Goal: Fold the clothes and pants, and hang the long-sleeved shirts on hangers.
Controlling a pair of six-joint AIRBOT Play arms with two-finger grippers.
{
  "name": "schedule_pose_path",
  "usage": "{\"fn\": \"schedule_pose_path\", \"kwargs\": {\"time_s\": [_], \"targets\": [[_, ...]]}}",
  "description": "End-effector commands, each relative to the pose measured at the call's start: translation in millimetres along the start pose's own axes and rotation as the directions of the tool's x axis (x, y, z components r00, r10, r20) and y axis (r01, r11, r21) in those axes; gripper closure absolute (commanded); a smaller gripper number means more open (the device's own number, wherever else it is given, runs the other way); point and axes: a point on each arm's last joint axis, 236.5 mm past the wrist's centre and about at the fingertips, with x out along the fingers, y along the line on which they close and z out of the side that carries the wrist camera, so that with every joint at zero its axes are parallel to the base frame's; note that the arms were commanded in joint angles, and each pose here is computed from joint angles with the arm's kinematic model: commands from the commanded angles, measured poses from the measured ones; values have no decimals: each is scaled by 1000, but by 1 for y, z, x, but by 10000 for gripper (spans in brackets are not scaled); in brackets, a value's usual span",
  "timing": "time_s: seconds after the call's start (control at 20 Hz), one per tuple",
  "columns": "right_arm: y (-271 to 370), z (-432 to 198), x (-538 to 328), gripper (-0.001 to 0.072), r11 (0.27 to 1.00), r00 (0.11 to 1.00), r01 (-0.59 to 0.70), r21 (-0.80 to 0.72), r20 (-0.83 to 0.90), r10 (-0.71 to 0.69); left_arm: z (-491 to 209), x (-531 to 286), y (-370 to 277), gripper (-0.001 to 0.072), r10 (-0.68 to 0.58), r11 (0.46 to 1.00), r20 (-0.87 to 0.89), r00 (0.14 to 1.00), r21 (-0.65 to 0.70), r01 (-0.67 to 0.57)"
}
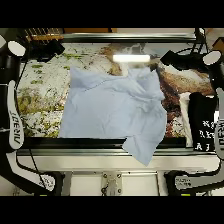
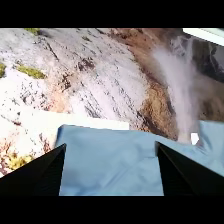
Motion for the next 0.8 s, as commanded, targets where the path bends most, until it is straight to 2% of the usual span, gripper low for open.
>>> {"fn": "schedule_pose_path", "kwargs": {"time_s": [0.0, 0.15, 0.2, 0.35, 0.55, 0.65, 0.75], "targets": [[-27, 12, -13, 87, 999, 999, 37, 28, 30, -38, -17, 11, 18, 113, 15, 999, -115, 993, -42, -20], [-48, -22, -62, 97, 998, 992, 62, -6, -106, -62, -49, -22, 37, 113, 51, 996, -207, 977, -66, -66], [-61, -53, -78, 147, 996, 979, 90, 6, -186, -87, -71, -31, 40, 114, 60, 994, -241, 969, -72, -79], [-99, -166, -119, 155, 974, 903, 198, 112, -406, -137, -163, -55, 50, 113, 90, 985, -379, 921, -100, -138], [-114, -296, -149, 154, 911, 818, 288, 296, -570, -73, -280, -81, 49, 113, 85, 979, -552, 829, -107, -172], [-110, -337, -149, 155, 892, 777, 303, 336, -629, -27, -309, -90, 45, 113, 79, 980, -580, 811, -105, -170], [-101, -357, -140, 155, 887, 771, 281, 367, -637, 20, -322, -95, 41, 113, 79, 983, -573, 816, -93, -161]]}}
